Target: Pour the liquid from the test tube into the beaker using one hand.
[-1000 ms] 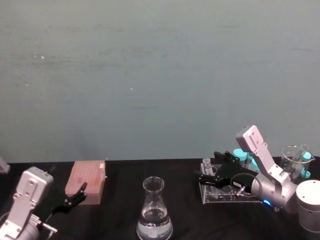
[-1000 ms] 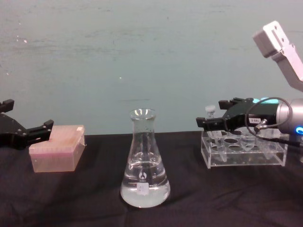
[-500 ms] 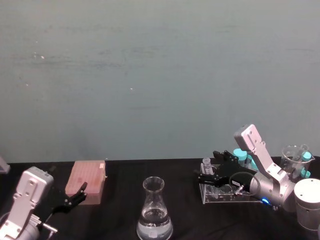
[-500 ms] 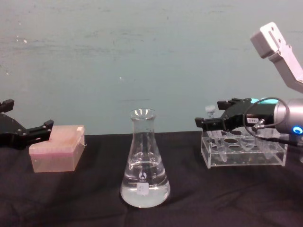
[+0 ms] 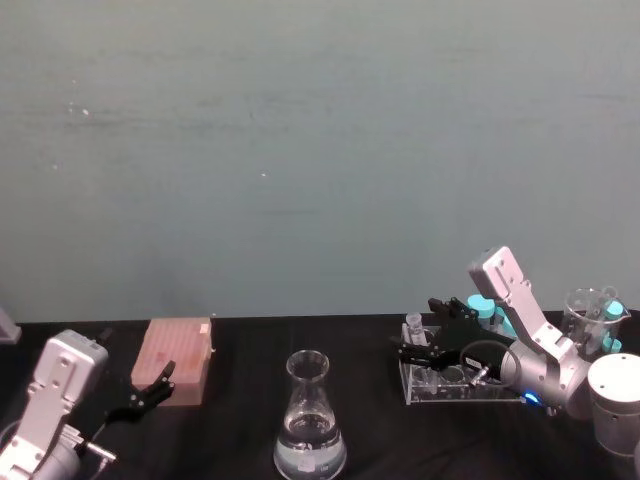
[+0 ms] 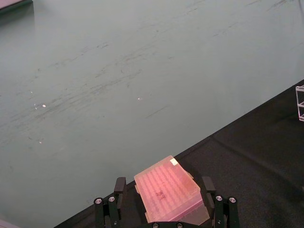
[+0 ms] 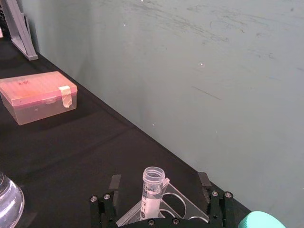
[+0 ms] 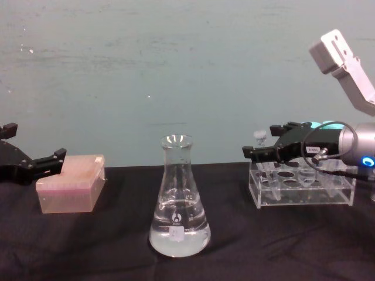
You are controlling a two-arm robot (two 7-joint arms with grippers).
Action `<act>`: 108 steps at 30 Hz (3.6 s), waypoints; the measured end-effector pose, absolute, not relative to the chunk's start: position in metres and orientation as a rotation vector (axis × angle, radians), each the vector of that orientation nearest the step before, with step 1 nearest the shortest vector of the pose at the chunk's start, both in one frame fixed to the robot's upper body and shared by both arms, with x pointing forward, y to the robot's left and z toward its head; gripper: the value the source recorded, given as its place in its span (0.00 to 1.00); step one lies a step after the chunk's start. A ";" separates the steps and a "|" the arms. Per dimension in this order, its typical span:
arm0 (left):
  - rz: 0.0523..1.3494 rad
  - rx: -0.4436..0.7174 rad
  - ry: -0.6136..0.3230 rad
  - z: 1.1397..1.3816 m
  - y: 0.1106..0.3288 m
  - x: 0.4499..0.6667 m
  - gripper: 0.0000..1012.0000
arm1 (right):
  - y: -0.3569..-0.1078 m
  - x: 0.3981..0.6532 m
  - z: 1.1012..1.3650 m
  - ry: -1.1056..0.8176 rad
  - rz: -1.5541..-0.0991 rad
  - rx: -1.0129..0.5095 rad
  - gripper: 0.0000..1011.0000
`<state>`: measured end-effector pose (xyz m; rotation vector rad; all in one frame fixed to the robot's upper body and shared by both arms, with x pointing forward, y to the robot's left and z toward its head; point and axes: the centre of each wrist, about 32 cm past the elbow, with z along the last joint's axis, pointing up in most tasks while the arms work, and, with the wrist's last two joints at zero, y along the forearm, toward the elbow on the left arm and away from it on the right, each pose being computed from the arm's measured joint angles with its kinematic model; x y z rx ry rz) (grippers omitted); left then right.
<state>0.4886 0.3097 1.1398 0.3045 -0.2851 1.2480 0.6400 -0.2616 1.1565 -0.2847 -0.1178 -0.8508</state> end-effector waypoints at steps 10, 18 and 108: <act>1.248 0.304 -0.285 1.140 0.310 0.489 0.99 | -0.262 0.641 1.157 -0.123 -0.855 -0.281 0.99; 1.248 0.304 -0.285 1.140 0.310 0.489 0.99 | -0.262 0.641 1.157 -0.123 -0.855 -0.282 0.99; 1.248 0.304 -0.285 1.140 0.310 0.489 0.99 | -0.259 0.610 1.213 -0.355 -0.836 -0.129 0.22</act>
